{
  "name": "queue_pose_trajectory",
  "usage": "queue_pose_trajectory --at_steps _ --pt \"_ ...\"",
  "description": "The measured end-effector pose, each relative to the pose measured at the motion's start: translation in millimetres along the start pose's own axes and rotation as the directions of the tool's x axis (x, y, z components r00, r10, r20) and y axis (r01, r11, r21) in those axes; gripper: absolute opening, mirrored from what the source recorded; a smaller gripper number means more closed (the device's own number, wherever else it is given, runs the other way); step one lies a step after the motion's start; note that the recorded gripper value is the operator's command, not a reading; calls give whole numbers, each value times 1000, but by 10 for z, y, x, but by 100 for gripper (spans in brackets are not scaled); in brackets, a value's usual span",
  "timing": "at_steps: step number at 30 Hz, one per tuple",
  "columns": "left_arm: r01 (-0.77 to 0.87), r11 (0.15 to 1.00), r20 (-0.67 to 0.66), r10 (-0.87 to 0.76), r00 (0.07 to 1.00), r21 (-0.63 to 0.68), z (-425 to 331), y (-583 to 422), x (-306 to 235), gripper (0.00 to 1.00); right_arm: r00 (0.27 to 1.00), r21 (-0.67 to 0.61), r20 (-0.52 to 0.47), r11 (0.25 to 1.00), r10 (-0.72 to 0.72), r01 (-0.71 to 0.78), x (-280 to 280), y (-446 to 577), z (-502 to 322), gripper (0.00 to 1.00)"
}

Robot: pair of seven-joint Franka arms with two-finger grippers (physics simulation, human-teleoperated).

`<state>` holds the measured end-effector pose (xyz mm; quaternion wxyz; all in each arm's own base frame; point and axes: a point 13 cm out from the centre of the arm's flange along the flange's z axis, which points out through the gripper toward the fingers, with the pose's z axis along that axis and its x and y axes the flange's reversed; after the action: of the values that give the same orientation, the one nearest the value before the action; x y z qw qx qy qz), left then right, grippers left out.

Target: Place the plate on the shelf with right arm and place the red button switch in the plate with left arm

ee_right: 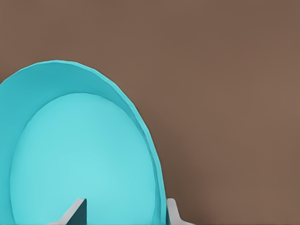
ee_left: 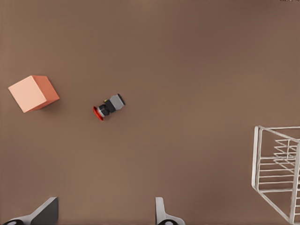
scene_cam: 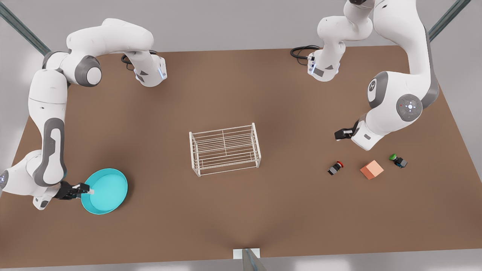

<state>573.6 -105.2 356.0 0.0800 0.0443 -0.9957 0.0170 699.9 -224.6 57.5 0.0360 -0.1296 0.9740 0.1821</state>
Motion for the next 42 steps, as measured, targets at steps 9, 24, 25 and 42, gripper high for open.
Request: queue_pose_trajectory --at_steps 9,24,25,42 --pt "33 999 0 -33 999 -1 -2 2 0 100 1000 18 12 1000 -23 23 0 -99 42 56" --pt "61 998 0 -61 998 -2 0 3 0 100 999 37 13 998 -42 42 28 -213 56 33" --pt "62 998 0 -62 998 -2 -1 3 0 100 999 37 13 998 -44 43 26 -211 58 30" --pt "75 997 0 -75 997 -2 -1 3 0 100 996 -11 9 996 -84 84 -143 202 -381 18"
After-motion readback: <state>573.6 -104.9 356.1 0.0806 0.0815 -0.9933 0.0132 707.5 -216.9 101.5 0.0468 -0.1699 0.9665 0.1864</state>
